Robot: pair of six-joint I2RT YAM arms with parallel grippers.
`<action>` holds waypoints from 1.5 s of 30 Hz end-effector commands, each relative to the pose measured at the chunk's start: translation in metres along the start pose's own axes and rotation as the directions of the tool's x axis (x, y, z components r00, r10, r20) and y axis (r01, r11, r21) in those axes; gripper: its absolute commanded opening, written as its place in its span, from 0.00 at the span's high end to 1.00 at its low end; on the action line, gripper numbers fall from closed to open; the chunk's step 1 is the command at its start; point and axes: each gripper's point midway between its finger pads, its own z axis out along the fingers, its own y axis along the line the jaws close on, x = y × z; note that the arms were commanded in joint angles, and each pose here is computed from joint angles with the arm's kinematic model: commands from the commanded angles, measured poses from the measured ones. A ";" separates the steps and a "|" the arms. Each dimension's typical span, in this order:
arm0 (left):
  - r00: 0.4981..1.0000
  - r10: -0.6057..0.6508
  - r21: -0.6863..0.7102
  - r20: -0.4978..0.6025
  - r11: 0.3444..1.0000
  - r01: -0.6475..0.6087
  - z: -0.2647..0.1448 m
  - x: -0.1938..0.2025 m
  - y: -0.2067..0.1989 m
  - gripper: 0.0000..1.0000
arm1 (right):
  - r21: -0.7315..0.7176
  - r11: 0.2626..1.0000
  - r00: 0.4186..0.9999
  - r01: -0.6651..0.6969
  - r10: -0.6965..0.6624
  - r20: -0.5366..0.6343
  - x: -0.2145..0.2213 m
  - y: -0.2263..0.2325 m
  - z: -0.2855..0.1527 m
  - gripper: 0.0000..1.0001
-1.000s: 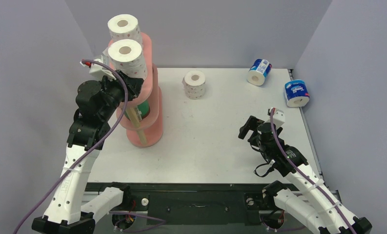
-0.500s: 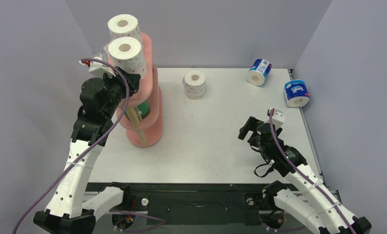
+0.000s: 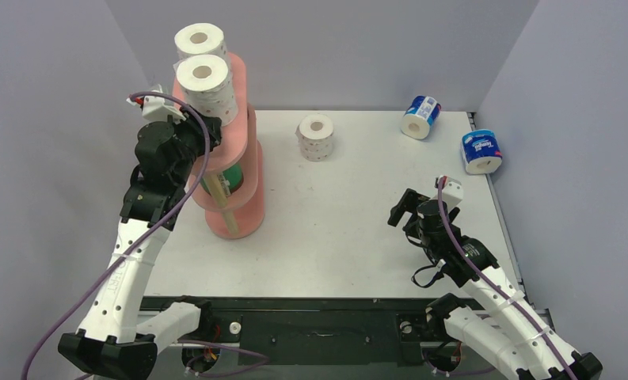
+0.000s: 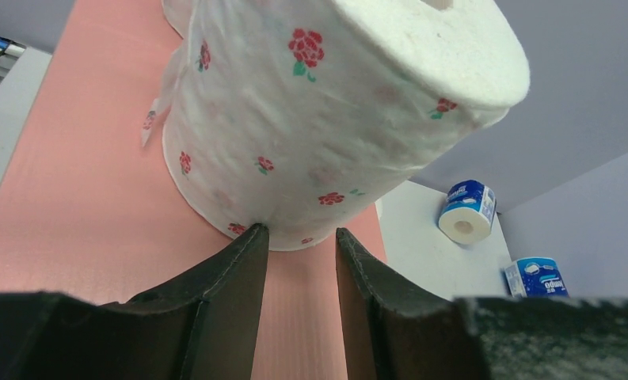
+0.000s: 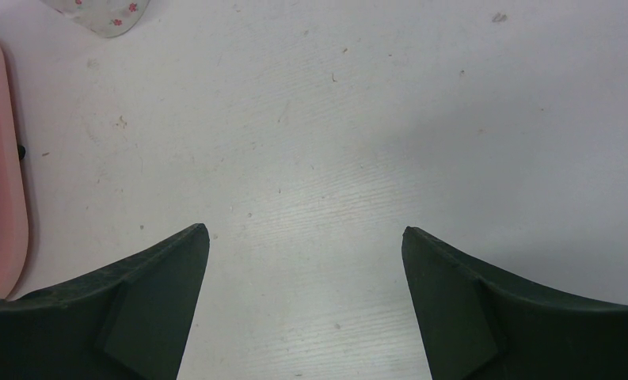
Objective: Place and organize the paper towels onto the shelf
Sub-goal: Place the paper towel on the shelf.
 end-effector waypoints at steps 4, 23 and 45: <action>0.995 -0.003 -0.044 0.104 0.999 0.007 0.003 -0.033 0.003 0.65 | 0.019 1.000 0.999 0.004 -0.004 0.041 -0.009 -0.003 0.002 0.13; 0.982 -0.056 -0.017 0.178 0.998 0.060 -0.045 -0.056 0.002 0.53 | -0.062 0.998 0.998 0.003 0.000 0.056 -0.020 0.016 -0.001 0.13; 0.992 -0.022 -0.242 0.120 0.969 0.051 -0.112 -0.022 0.061 0.28 | -0.669 0.744 0.940 0.008 0.223 0.259 -0.134 0.219 -0.060 0.18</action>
